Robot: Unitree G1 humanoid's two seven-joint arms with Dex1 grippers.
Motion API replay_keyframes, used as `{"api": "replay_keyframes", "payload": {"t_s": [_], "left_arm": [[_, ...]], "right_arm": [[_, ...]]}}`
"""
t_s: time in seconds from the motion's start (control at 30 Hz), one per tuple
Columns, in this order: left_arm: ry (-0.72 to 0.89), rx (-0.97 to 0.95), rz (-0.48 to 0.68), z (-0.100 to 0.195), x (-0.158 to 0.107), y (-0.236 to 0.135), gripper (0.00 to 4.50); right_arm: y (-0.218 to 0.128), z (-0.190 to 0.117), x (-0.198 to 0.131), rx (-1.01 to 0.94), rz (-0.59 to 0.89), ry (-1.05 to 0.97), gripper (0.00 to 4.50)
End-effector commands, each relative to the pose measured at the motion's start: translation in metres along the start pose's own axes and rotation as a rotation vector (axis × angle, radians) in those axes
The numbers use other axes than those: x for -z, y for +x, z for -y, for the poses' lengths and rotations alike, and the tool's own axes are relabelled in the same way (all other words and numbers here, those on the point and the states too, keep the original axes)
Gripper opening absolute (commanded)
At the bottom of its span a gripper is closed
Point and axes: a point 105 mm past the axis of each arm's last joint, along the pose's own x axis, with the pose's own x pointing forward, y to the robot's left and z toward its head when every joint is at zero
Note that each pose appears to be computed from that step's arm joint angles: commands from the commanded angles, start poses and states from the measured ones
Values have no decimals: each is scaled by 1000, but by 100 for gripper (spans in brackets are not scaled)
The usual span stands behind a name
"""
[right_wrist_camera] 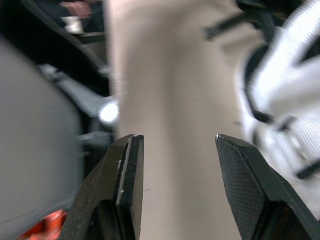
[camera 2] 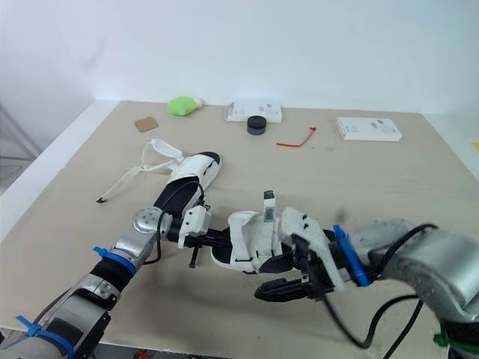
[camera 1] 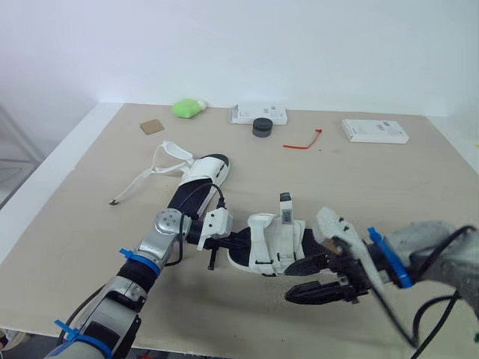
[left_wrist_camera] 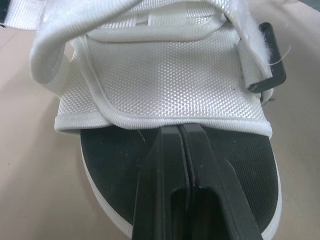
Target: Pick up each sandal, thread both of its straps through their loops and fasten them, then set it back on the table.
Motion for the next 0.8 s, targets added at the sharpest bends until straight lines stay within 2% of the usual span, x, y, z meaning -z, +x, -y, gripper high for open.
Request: {"api": "replay_keyframes", "payload": {"t_s": [0.03,0.2,0.4,0.8], "left_arm": [[-272,140,-291,56,84,-5,0],[-262,152,-300,53,83,-6,0],[-255,174,-306,52,82,-6,0],[-253,198,-306,52,79,-6,0]], "right_arm": [[9,10,2,188,74,-12,251],[18,0,8,231,109,28,251],[19,10,10,314,123,74,251],[33,14,11,275,115,149,251]]}}
